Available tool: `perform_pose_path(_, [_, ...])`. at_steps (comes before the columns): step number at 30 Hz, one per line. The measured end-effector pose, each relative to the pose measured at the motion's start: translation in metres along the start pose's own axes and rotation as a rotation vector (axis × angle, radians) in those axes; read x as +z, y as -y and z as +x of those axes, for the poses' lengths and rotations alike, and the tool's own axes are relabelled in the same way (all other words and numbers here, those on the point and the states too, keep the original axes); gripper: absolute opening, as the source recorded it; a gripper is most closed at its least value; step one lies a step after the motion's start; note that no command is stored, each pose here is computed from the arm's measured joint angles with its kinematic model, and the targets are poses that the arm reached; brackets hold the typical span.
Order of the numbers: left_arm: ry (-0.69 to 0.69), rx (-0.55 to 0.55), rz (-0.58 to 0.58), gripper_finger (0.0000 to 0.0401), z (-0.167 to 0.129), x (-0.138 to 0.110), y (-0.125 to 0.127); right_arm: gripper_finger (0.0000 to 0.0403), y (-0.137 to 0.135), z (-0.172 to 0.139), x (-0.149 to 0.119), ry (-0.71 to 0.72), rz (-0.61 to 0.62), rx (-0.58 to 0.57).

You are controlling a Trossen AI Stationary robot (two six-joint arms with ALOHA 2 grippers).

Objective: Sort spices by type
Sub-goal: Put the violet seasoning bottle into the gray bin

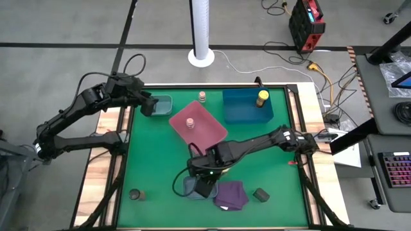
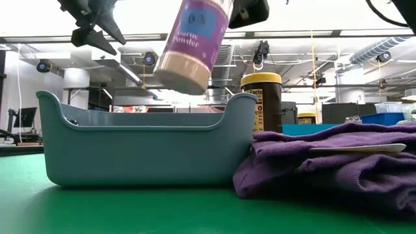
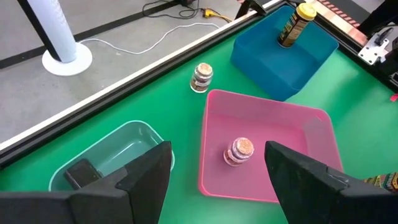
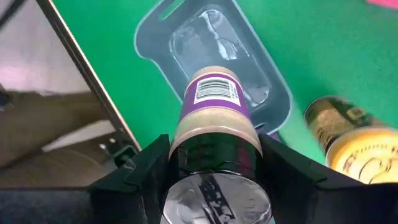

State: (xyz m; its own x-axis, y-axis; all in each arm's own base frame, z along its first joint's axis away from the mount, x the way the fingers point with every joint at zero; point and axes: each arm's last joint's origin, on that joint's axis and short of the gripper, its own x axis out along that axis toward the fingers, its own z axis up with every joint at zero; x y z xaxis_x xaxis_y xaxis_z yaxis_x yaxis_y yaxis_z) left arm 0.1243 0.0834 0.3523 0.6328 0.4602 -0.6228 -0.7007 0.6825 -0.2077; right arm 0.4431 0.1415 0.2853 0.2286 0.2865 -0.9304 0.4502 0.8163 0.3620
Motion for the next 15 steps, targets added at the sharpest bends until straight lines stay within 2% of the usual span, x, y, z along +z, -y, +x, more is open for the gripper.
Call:
perform_pose_path(6, [-0.003, 0.001, 0.001, 0.0242, 0.001, 0.0, 0.0, 0.02, 0.002, 0.016, 0.004, -0.003, -0.169, -0.046])
perform_pose_path(15, [-0.023, 0.008, 0.017, 0.0242, 0.005, 0.0, 0.0, 0.02, 0.003, 0.025, 0.003, -0.027, -0.29, -0.067])
